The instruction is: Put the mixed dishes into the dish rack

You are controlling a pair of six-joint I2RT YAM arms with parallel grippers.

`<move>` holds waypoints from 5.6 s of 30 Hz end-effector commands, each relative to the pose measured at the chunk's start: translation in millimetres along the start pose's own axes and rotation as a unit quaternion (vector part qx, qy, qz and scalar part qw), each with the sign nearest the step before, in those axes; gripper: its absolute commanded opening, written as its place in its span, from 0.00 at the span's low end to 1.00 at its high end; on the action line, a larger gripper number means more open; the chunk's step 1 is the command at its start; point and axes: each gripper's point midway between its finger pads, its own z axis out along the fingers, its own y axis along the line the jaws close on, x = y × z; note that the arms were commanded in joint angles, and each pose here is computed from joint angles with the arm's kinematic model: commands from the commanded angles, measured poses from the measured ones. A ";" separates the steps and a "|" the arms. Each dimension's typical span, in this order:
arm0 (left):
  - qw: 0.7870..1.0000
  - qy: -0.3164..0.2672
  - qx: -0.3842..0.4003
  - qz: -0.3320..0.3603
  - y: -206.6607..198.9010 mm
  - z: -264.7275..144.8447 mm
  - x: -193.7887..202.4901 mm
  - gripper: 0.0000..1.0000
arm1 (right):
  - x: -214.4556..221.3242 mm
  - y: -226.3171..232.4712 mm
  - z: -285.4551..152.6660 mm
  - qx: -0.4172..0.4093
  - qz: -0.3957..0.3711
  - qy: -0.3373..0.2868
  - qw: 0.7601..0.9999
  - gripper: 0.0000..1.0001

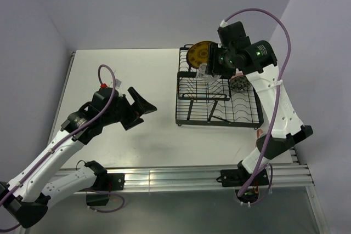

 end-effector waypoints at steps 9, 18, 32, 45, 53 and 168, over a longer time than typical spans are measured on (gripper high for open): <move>1.000 0.009 0.013 0.008 -7.7 3.4 0.7 0.97 | 42.0 -4.1 16.4 0.034 -0.049 0.081 0.995 0.00; 1.000 0.013 0.003 0.020 -7.3 8.8 -2.0 0.97 | 58.3 -2.9 34.8 0.045 -0.065 0.117 0.990 0.00; 0.999 0.020 -0.007 0.034 -3.8 8.7 -6.1 0.98 | 68.5 -3.9 48.5 0.067 -0.080 0.138 0.985 0.29; 0.999 0.020 -0.012 0.035 4.3 4.3 -7.7 0.98 | 70.8 -5.8 50.1 0.080 -0.086 0.138 0.983 0.52; 0.999 0.022 -0.010 0.037 6.3 1.7 -5.7 0.98 | 63.5 -4.3 45.4 0.080 -0.085 0.122 0.986 0.65; 0.947 0.011 0.037 0.320 -45.4 -37.7 6.4 0.99 | 309.2 -294.9 48.8 0.409 0.592 0.106 0.686 0.00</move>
